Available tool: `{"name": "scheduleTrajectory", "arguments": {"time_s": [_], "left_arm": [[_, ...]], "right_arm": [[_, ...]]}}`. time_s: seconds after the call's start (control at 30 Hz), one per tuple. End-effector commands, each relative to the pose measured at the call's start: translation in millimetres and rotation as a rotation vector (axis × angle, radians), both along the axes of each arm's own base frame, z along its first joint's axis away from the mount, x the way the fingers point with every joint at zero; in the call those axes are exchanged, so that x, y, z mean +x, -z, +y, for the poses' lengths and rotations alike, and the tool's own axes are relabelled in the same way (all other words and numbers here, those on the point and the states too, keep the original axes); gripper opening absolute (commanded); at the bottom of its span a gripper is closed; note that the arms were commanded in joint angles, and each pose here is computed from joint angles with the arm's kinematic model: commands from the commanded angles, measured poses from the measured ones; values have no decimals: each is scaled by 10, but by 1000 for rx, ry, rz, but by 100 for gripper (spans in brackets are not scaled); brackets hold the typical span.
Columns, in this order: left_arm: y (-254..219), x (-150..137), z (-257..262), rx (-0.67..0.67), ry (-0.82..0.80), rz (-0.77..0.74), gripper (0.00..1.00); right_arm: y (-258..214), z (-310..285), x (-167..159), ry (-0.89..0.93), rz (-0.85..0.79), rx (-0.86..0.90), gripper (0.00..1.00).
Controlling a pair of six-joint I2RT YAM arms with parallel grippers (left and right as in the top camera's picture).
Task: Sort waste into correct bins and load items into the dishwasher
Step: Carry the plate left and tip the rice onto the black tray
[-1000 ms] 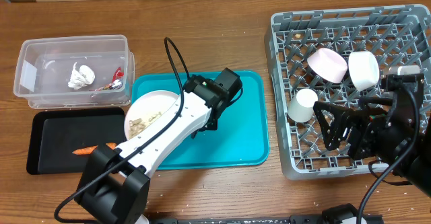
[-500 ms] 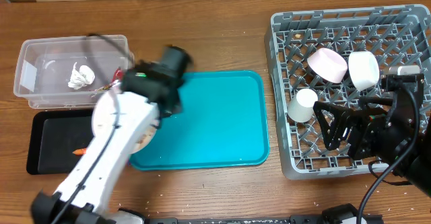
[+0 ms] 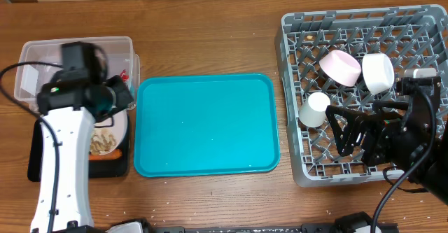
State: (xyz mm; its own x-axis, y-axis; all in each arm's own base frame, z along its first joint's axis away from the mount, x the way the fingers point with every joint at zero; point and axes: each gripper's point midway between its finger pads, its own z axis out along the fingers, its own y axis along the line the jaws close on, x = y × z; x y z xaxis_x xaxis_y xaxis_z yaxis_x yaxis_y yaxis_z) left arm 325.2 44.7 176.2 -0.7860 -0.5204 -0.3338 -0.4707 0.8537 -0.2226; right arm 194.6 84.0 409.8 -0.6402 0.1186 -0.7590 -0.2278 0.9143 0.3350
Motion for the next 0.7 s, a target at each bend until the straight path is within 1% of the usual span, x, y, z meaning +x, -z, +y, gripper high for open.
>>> {"name": "scheduleTrajectory", "arguments": {"time_s": [0.0,0.17,0.3,0.43,0.53,0.67], "left_arm": [[-84,4,-21,-120,82,-85,4],[-82,-29,62,-324,99,-182,4],[-164,-137,210,-432,105,-293,4],[-424,-293,384,-509,110,-464,4],[-628,-425,541,-551,85,-595,4],[-885,-563,647,-642,95,-804,4]], "right_arm": [[-41,2,-7,-3,-16,1,100],[-41,2,-7,-3,-16,1,100],[-41,2,-7,-3,-16,1,100],[-41,2,-7,-3,-16,1,100],[-40,2,-8,-3,-15,1,100],[-40,2,-8,-3,-15,1,100]]}}
